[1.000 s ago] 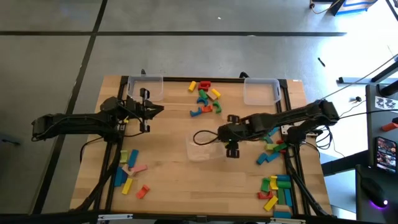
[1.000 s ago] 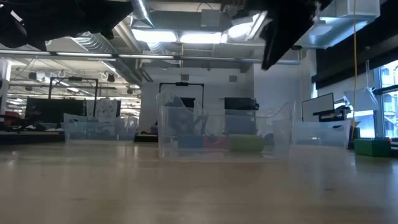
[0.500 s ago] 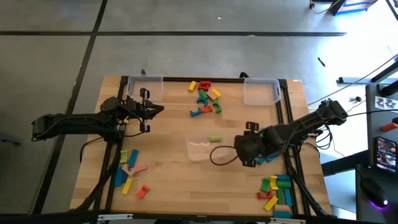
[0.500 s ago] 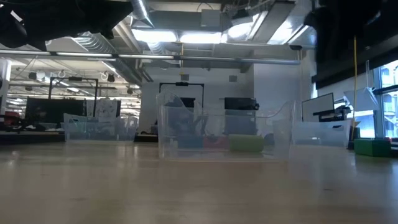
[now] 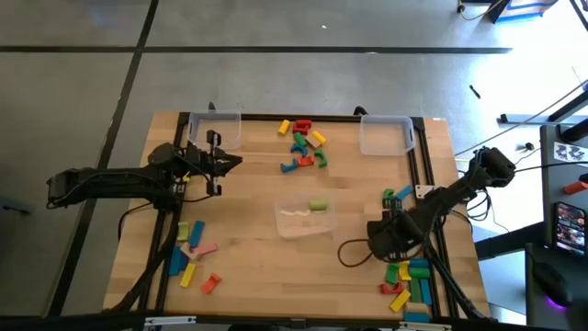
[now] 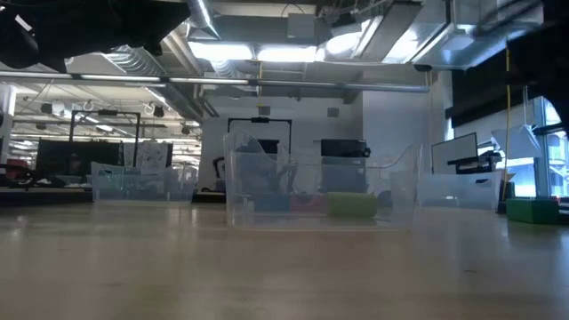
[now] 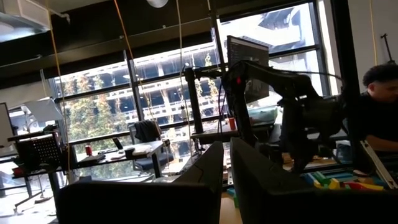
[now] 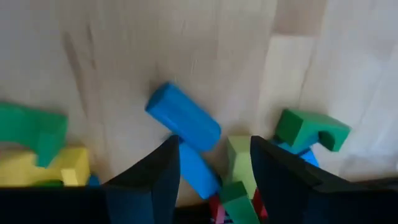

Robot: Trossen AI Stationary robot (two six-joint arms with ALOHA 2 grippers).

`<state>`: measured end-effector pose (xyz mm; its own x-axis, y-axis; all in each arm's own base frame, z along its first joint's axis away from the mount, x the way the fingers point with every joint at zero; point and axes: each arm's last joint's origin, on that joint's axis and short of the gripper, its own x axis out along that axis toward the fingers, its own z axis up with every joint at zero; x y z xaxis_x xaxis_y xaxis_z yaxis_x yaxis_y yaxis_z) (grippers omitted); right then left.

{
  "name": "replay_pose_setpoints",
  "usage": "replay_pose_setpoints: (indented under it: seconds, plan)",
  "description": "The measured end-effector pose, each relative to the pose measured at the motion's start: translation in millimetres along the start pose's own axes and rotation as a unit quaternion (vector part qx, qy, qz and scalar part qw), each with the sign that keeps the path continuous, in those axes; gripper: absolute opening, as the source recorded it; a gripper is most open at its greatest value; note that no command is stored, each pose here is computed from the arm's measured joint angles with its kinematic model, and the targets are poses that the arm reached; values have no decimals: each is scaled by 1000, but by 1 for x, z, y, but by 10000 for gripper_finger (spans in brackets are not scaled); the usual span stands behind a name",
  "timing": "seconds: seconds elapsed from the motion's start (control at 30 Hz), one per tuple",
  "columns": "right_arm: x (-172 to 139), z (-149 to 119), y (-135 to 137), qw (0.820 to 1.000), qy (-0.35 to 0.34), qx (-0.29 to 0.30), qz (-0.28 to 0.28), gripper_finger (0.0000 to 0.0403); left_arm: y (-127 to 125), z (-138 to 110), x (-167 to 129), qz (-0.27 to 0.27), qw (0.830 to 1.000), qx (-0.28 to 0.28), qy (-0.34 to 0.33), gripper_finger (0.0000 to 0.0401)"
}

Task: Sort blocks by size
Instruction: Put the blue cylindrical block into the bottom transparent bin

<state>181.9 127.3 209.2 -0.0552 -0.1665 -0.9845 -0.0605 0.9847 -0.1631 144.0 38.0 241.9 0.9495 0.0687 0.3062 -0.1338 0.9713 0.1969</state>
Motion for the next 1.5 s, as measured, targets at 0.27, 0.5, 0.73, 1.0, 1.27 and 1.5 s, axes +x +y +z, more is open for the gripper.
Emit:
replay_pose_setpoints:
  seconds: [0.27, 0.5, 0.73, 1.0, 1.27, 1.5]
  plan:
    - [27, -10, 9, 999, -3, -51, 5, 188, 0, 0, 0, 0, 1000, 0, 0, 24]
    - [46, -11, 10, 995, -25, -90, 15, 188, 0, 0, 0, 0, 1000, 0, 0, 24]
    - [62, -12, 10, 991, -52, -125, 23, 188, 0, 0, 0, 0, 1000, 0, 0, 24]
    - [70, -15, 9, 991, -57, -119, 22, 138, 0, 0, 0, 0, 1000, 0, 0, 24]
    - [56, -5, 11, 992, -75, -99, 17, 121, 0, 0, 0, 0, 1000, 0, 0, 24]
    - [20, 21, 4, 989, -125, -76, 5, 140, 0, 0, 0, 0, 1000, 0, 0, 24]
